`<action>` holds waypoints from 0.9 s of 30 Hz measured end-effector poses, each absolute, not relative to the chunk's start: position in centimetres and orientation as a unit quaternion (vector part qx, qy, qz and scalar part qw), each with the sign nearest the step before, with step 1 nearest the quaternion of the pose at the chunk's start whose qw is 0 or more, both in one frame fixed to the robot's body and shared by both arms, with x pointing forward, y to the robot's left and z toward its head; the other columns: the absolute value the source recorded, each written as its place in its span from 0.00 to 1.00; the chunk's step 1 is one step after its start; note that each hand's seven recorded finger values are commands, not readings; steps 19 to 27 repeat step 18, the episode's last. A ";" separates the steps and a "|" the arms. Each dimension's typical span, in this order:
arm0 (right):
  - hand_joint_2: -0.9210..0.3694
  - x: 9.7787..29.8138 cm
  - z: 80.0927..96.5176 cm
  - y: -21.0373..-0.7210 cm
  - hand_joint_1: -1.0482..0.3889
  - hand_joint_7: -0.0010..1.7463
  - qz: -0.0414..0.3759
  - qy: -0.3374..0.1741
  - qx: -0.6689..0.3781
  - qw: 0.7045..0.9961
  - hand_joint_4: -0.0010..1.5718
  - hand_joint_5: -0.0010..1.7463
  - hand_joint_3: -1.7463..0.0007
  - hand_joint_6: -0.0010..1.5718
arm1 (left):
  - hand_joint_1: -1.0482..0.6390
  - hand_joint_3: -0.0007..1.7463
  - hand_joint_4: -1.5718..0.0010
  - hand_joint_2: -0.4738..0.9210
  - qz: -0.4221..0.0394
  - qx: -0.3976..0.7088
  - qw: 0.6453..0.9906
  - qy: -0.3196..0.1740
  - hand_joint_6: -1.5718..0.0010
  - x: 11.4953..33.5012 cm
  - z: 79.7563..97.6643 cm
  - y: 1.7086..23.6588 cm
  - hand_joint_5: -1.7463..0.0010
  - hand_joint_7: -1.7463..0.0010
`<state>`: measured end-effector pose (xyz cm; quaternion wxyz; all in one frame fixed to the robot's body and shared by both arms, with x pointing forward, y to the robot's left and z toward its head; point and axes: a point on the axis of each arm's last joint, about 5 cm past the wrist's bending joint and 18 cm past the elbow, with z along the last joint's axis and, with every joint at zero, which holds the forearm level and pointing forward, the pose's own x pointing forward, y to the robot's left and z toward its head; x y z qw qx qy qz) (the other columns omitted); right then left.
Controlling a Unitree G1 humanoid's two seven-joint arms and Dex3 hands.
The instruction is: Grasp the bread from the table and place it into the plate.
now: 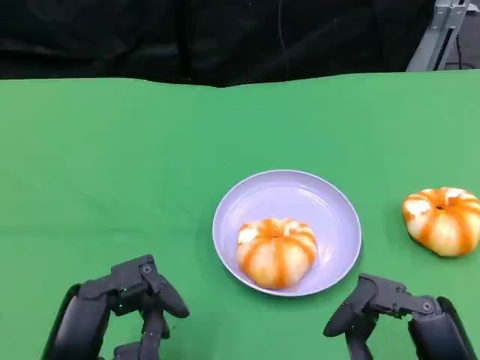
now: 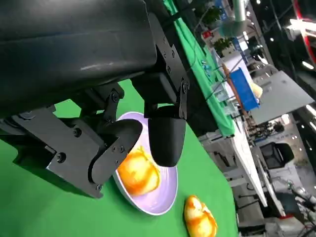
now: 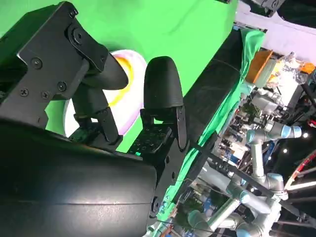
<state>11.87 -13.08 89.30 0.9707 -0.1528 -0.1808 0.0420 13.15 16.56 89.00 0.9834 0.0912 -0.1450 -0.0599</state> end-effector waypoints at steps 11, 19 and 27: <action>0.53 11.7 89.0 -13.4 0.75 0.72 0.045 -0.175 -0.155 0.971 0.54 0.87 0.19 0.56 | 0.56 0.85 0.45 0.56 -0.072 0.075 0.986 -0.132 0.48 13.7 88.6 17.0 0.00 0.09; 0.54 11.6 88.9 -13.5 0.75 0.72 0.046 -0.177 -0.155 0.971 0.54 0.87 0.19 0.56 | 0.56 0.85 0.44 0.55 -0.074 0.077 0.985 -0.132 0.47 13.7 88.6 17.1 0.00 0.10; 0.54 11.6 88.9 -13.5 0.75 0.72 0.046 -0.177 -0.155 0.971 0.54 0.87 0.19 0.56 | 0.56 0.85 0.44 0.55 -0.074 0.077 0.985 -0.132 0.47 13.7 88.6 17.1 0.00 0.10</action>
